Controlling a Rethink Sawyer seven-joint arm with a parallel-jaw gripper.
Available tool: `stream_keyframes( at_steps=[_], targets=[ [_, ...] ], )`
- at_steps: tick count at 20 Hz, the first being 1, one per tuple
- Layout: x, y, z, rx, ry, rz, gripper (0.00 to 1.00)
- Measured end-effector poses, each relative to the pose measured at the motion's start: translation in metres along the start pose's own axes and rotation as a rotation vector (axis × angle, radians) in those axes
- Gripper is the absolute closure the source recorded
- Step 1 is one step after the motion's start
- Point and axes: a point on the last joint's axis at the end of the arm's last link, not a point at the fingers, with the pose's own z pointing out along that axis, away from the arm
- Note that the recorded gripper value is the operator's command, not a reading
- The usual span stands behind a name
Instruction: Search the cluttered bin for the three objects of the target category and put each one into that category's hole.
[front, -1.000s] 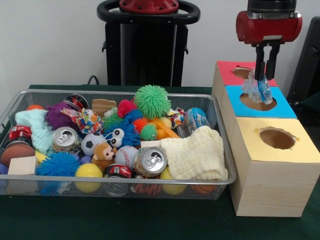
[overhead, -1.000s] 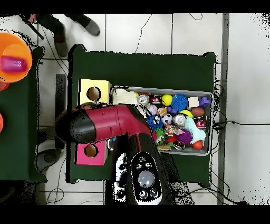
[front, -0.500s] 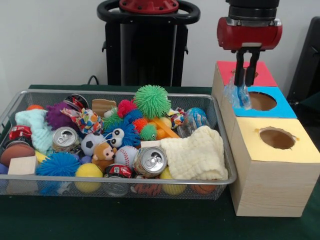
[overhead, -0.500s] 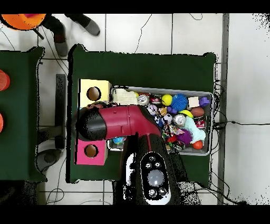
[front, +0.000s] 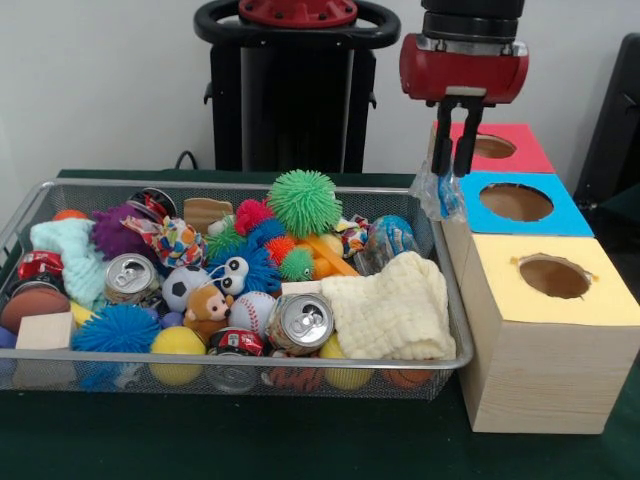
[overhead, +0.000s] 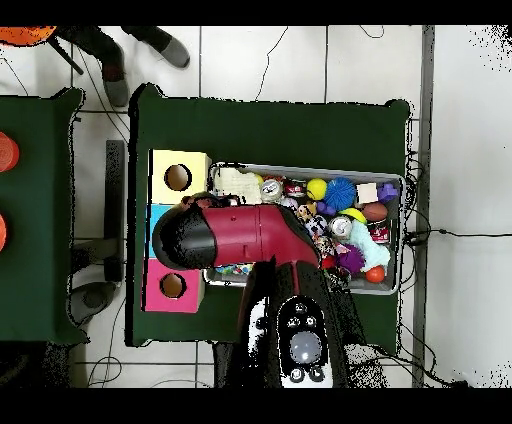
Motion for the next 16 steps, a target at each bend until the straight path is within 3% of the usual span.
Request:
stream_keyframes(
  at_steps=[5, 16],
  targets=[
    [0.005, 0.000, -0.002, 0.028, -0.007, -0.006, 1.00],
    [0.016, -0.002, -0.011, 0.047, -0.050, -0.007, 1.00]
  ],
)
